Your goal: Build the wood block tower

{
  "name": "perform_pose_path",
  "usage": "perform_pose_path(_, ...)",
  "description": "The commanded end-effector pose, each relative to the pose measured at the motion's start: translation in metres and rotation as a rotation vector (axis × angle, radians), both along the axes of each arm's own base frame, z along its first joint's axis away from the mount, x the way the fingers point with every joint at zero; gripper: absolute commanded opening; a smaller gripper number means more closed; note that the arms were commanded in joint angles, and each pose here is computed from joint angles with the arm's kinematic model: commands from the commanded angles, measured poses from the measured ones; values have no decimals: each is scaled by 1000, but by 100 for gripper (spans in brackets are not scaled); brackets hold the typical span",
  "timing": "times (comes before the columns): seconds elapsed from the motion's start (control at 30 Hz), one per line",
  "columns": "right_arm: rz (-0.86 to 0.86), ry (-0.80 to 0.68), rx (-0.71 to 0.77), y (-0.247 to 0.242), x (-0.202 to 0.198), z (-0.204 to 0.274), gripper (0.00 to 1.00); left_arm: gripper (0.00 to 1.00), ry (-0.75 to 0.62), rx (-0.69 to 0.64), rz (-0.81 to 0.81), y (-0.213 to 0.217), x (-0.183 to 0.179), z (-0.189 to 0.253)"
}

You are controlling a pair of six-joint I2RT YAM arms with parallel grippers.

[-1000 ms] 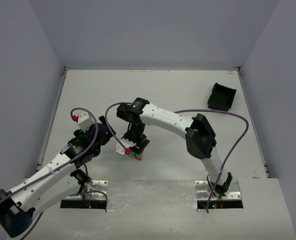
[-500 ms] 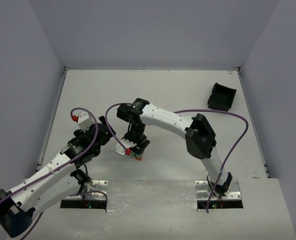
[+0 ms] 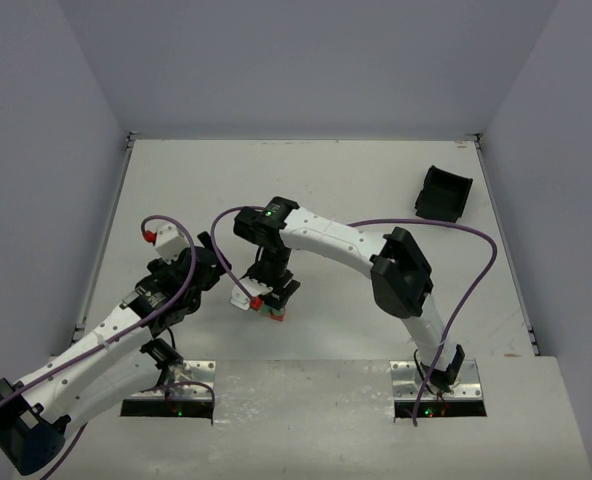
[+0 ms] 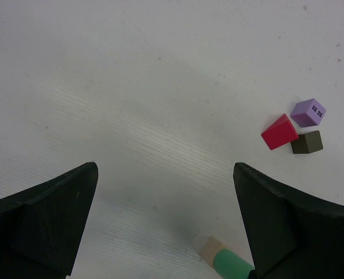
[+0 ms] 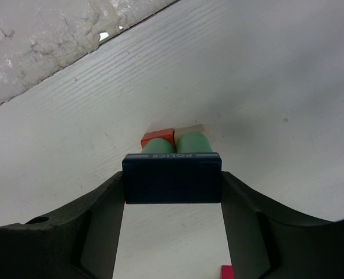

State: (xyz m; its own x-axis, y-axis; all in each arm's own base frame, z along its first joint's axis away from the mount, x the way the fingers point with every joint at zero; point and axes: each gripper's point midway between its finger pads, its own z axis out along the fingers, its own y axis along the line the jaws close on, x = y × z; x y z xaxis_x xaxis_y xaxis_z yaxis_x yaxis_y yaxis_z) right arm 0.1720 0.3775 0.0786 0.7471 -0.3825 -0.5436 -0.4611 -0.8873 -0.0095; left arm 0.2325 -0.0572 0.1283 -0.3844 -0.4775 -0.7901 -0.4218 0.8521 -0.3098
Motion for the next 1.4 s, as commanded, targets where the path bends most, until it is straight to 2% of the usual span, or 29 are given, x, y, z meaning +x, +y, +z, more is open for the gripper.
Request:
perform_pose_path(0.0,3,-19,28,1,0,7,63,100,-33,-18,0,-2,5,6)
perform_pose_path(0.17,2,-21,23,0,1,7,64,100,-32,-17,-3,-3,6,6)
perform_pose_path(0.37,5,-23,25,-1,0,7,71,100,-30,-19,-4,-3,6,5)
perform_pose_path(0.63,0,-31,38,1,2,8,86,100,-30,-19,-4,-3,6,5)
perform_pose_path(0.7,-1,-33,40,2,2,8,97,100,-28,-16,-3,-3,5,4)
perform_pose_path(0.73,-5,-33,43,2,2,8,98,100,-28,-16,-3,-3,5,4)
perform_pose_path(0.97,-2,-42,109,11,2,21,99,100,-30,-13,3,-1,5,5)
perform_pose_path(1.13,8,-69,183,13,0,49,99,100,-49,-24,11,0,4,12)
perform_pose_path(1.37,59,-50,273,-9,-28,89,99,100,-71,-65,-11,-5,3,21)
